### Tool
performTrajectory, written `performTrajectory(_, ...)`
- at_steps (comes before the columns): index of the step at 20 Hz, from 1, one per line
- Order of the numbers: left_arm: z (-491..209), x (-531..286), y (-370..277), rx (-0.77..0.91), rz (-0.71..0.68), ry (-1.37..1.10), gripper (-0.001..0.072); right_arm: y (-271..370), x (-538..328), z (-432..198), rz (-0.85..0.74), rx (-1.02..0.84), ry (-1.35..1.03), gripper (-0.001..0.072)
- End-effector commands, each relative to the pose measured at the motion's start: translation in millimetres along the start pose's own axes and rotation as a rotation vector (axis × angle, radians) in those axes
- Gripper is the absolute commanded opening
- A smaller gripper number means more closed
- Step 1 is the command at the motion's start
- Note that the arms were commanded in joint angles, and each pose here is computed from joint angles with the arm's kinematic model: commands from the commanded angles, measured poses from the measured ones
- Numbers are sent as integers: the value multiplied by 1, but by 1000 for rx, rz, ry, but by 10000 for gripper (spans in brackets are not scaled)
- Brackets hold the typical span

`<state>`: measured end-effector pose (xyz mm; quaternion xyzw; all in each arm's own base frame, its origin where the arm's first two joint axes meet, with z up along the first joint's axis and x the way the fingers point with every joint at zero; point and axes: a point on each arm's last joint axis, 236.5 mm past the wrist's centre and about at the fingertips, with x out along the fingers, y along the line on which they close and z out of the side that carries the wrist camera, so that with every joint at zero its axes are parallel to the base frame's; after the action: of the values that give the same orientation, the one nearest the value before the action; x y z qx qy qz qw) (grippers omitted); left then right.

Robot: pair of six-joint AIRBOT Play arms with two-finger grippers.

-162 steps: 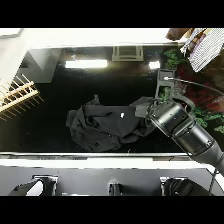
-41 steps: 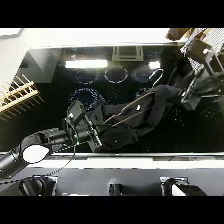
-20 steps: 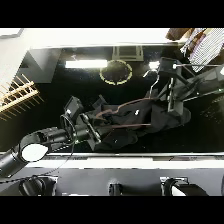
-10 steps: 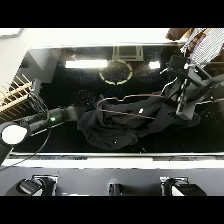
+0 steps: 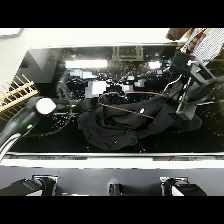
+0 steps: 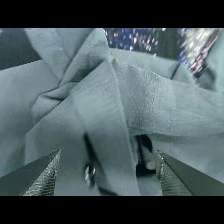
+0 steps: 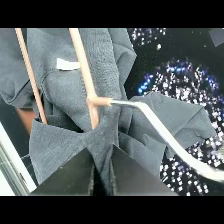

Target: Fold the clothes and pants, and hang the long-sleeved shirts on hangers.

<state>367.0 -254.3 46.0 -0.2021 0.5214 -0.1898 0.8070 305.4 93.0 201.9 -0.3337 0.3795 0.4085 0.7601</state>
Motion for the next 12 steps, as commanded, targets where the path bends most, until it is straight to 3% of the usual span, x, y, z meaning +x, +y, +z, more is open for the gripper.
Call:
performTrajectory(1, -10, 40, -3, 168, 131, 136, 709, 0, 0, -1, -3, 20, 3, 32)
performTrajectory(4, -13, 64, -18, 200, 137, 170, 709, -1, 0, -1, -4, 30, 4, 32)
performTrajectory(9, -21, 85, 2, 98, 213, 209, 693, -1, -1, -2, -7, 55, 9, 32)
performTrajectory(10, -18, 85, 6, 103, 231, 199, 555, -1, -1, -2, -7, 55, 9, 32)
performTrajectory(12, -16, 84, 8, 102, 234, 195, 44, -1, -1, -2, -7, 55, 8, 32)
